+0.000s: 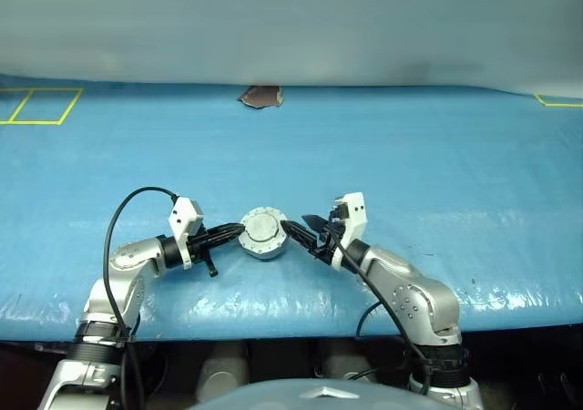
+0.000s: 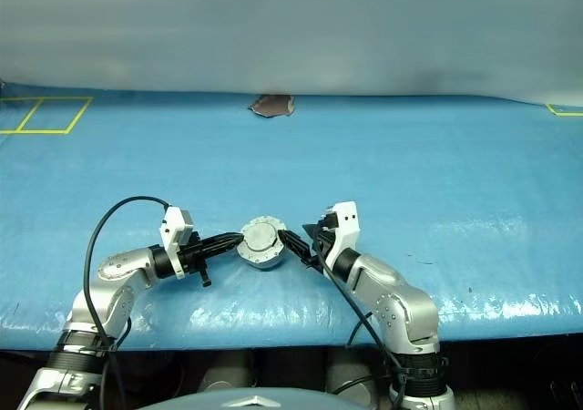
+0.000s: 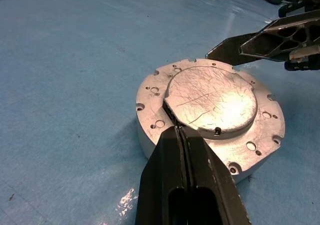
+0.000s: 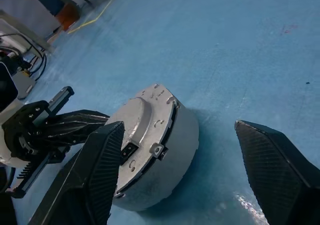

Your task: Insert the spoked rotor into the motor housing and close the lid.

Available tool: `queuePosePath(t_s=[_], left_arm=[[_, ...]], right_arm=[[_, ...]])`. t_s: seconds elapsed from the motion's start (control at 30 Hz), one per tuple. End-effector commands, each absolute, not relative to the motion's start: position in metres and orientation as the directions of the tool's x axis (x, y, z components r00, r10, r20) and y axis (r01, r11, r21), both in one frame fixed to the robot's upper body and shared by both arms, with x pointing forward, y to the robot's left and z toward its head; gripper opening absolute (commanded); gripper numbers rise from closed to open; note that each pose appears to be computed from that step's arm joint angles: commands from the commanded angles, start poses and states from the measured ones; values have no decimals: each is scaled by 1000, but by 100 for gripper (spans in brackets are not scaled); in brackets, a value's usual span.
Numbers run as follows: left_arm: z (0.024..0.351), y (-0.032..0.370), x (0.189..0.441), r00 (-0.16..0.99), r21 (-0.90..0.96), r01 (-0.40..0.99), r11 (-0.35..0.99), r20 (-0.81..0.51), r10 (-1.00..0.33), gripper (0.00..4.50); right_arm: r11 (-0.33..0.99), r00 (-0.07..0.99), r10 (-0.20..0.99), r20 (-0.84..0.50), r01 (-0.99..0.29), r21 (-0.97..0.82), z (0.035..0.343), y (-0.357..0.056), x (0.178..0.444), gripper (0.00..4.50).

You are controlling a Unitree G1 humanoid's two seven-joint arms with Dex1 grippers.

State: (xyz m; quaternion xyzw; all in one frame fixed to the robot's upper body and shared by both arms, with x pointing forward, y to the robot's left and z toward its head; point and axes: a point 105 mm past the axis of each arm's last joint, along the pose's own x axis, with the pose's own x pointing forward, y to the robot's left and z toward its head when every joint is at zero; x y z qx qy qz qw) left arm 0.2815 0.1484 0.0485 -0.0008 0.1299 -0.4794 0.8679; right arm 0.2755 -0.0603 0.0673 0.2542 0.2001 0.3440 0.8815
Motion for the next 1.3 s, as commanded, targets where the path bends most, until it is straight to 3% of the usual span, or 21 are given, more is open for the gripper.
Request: queuePosePath(t_s=[0.03,0.47,0.57,0.73,0.83,0.93,1.3], left_arm=[[34,144,276,484,-156,832,532,-264,-835,0],[36,145,278,497,-145,829,540,-252,-831,0],[35,146,278,499,-141,828,542,-254,-828,0],[34,146,278,498,-138,829,542,-259,-828,0],[34,146,278,496,-136,830,540,-259,-829,0],[34,146,278,496,-134,832,539,-258,-829,0],[39,148,283,535,-137,811,569,-221,-815,0]], right_arm=[[567,665,734,-135,-491,662,73,-55,272,373],[459,623,767,-153,-367,809,52,-37,269,373],[429,631,766,-125,-356,830,55,-40,271,313],[407,625,773,-107,-359,840,59,-40,270,161],[397,624,775,-103,-354,846,60,-40,270,161],[414,620,774,-125,-347,842,56,-40,269,127],[428,615,773,-156,-323,844,51,-38,269,126]])
